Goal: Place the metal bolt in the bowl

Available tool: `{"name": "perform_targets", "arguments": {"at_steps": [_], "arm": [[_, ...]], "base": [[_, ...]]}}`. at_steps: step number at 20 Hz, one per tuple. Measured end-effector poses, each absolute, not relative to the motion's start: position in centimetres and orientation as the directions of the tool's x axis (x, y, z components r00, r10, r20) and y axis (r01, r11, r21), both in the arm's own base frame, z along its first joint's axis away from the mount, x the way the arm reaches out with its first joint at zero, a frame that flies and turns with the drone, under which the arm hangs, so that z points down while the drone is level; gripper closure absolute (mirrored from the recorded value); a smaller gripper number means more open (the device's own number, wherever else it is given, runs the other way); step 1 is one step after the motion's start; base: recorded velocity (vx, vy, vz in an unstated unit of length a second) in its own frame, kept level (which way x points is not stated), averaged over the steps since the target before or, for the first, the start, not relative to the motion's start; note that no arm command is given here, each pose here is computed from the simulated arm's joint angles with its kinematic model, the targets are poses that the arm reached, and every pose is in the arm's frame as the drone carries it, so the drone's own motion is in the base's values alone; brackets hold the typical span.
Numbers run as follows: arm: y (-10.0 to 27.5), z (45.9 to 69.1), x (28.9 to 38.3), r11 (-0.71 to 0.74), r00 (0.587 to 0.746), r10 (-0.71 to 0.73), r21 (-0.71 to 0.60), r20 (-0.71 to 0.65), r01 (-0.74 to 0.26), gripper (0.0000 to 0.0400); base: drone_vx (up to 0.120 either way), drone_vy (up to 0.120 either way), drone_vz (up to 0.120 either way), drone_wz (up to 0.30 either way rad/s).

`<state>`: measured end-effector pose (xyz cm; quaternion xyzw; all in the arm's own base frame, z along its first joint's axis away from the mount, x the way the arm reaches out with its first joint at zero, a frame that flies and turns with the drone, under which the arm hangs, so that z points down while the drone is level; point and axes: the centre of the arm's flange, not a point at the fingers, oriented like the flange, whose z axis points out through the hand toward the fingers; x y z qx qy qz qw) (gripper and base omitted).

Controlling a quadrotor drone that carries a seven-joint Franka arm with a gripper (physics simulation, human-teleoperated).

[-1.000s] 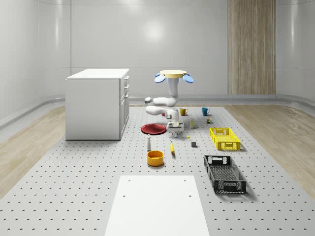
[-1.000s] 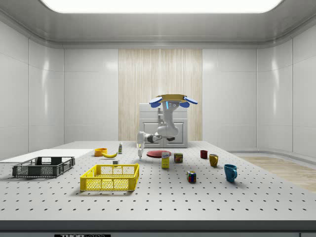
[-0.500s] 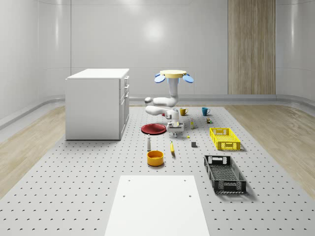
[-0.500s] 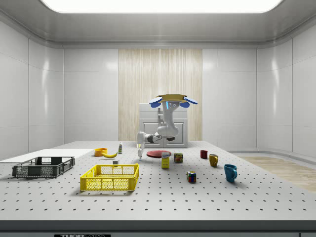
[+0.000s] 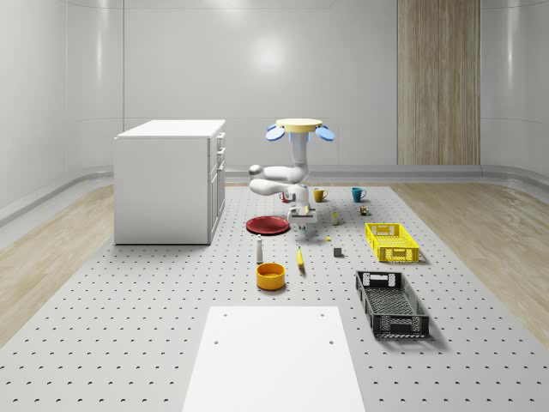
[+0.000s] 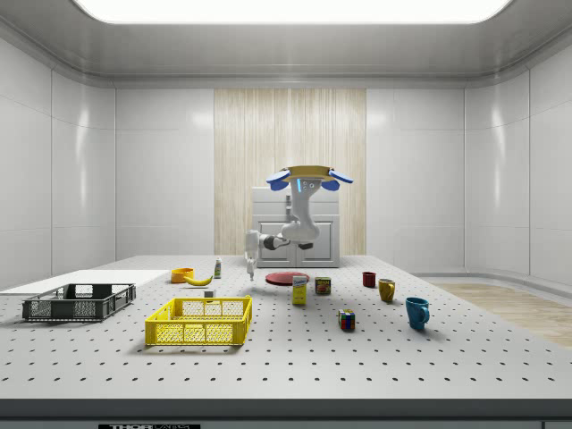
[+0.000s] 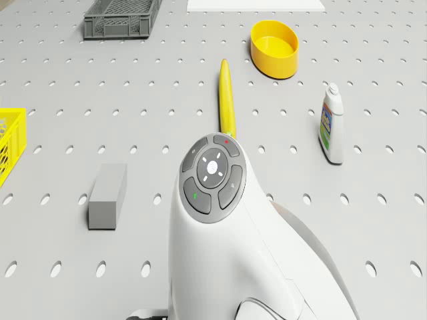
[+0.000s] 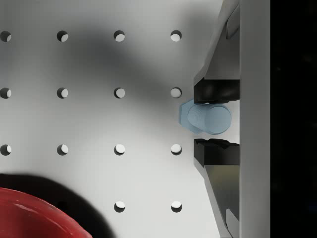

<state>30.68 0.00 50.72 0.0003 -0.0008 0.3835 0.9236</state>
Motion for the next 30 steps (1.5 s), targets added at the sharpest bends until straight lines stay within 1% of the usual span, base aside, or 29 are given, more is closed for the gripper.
{"name": "perform_targets", "arguments": {"at_steps": [10, 11, 25, 30], "arm": [[0.0, 50.31, 30.68, 0.707, 0.707, 0.707, 0.0, 0.002, -0.707, 0.03], [0.0, 50.3, 30.68, 0.707, 0.707, 0.707, 0.0, 0.002, -0.707, 0.03], [0.0, 50.27, 30.68, 0.707, 0.707, 0.707, 0.0, 0.002, -0.707, 0.03], [0.0, 50.27, 30.68, 0.707, 0.707, 0.707, 0.0, 0.002, -0.707, 0.03]], "base": [[0.12, -0.12, 0.12, 0.0], [0.12, -0.12, 0.04, 0.0], [0.12, 0.0, 0.0, 0.0], [0.12, -0.112, 0.0, 0.0]]}}
